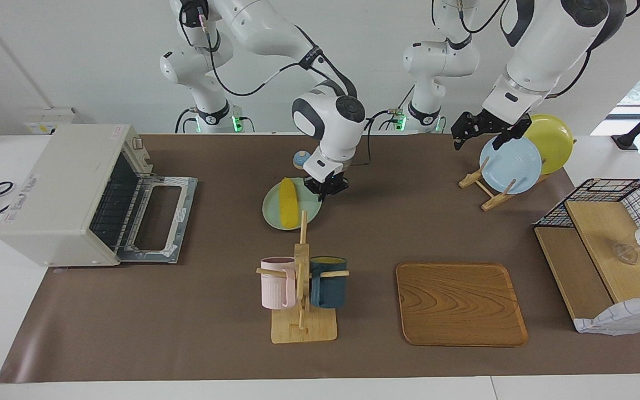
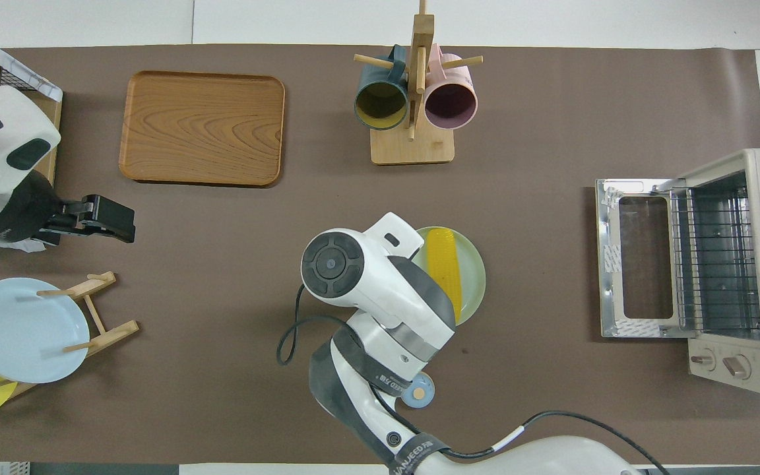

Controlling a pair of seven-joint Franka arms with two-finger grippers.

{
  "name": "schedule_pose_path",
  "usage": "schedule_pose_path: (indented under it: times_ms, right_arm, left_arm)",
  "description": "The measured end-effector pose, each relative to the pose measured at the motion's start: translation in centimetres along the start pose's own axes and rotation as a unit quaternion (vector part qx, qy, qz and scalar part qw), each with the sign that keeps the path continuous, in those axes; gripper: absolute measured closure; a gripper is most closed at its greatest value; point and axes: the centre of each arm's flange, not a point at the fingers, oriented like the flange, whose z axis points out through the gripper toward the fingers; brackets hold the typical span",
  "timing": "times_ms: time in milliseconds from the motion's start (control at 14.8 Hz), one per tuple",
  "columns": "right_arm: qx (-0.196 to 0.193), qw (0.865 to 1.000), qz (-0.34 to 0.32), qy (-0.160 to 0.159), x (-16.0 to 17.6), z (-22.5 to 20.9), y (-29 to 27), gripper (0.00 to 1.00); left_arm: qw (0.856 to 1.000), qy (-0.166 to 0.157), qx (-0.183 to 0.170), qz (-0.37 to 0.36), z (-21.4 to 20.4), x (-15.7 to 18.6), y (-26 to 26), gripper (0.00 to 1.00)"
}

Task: Put corn in oven
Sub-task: 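Grasp the corn on the green plate with the right gripper and lift, then carry the corn with the right gripper to the open oven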

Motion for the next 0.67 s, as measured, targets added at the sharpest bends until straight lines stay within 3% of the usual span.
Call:
schedule_pose_path:
  times_ms: [337, 674]
  right_arm:
    - [-0.026, 0.998, -0.009, -0.053, 4.9, -3.7, 14.5, 0.97]
    - [-0.052, 0.994, -0.031, -0.096, 5.8, -1.7, 26.5, 0.97]
  left_arm:
    - [1.0, 0.001, -0.001, -0.003, -0.1, 0.1, -0.4, 0.0]
    - [1.0, 0.001, 0.0, -0.001, -0.1, 0.0, -0.3, 0.0]
